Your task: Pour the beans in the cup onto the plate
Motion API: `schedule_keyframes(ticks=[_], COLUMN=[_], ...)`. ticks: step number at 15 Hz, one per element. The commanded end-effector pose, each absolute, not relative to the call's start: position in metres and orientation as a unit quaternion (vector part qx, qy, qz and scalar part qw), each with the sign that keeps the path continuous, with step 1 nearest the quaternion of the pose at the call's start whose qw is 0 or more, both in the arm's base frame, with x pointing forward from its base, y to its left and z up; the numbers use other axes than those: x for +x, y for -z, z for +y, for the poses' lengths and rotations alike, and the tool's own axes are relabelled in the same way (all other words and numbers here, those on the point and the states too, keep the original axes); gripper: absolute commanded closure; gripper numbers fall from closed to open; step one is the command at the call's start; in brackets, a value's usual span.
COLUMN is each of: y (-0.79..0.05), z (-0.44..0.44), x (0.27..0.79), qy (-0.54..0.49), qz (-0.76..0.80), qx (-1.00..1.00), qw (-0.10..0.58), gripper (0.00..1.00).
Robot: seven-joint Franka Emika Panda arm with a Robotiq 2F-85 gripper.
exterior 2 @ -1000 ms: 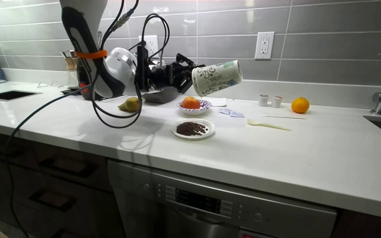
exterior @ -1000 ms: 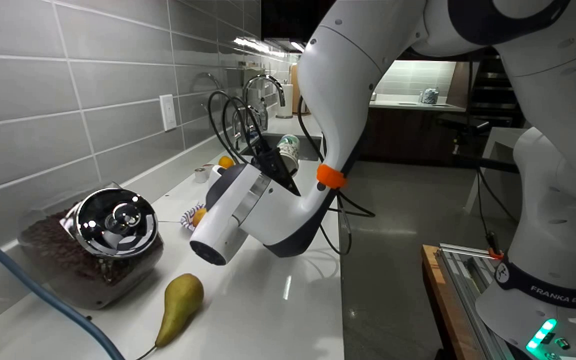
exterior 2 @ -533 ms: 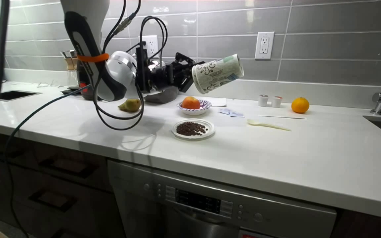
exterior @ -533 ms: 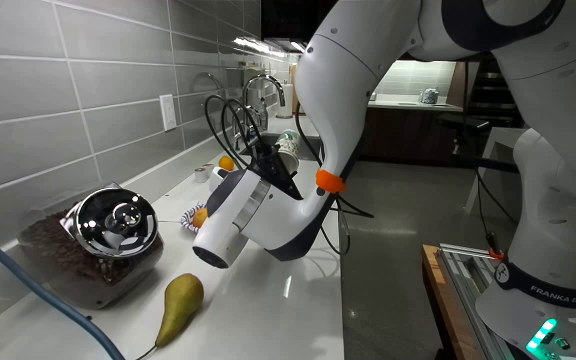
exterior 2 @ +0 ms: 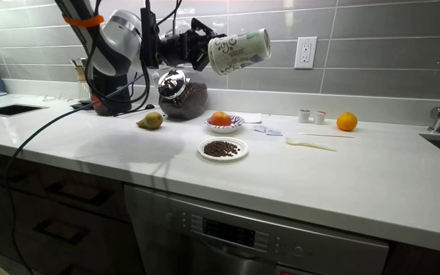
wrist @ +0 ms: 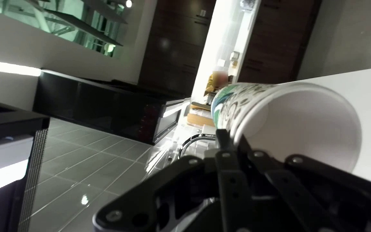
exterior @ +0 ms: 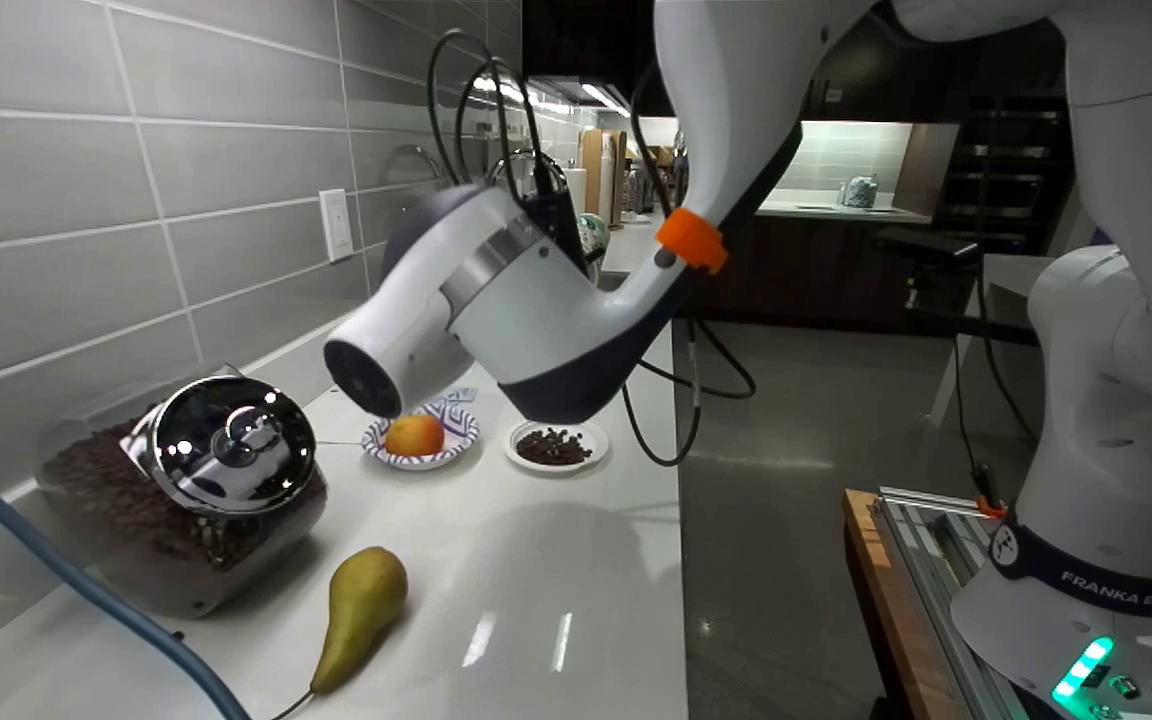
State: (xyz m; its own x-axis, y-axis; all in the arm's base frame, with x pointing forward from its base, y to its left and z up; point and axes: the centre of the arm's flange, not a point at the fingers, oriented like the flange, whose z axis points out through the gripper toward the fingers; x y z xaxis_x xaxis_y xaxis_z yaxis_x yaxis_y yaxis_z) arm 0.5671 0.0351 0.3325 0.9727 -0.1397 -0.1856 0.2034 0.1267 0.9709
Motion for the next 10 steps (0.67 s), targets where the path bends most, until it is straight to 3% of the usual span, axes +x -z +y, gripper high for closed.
schedule_keyframes(ticks=[1,10], y=[-0.383,-0.421], z=[0.022,-0.016], x=[0.540,0.532], qy=[0.112,-0.044], qz=[0.007,0.022], qx=[0.722,0.841], qw=[0.683,0.538], gripper=[0.99,0.99])
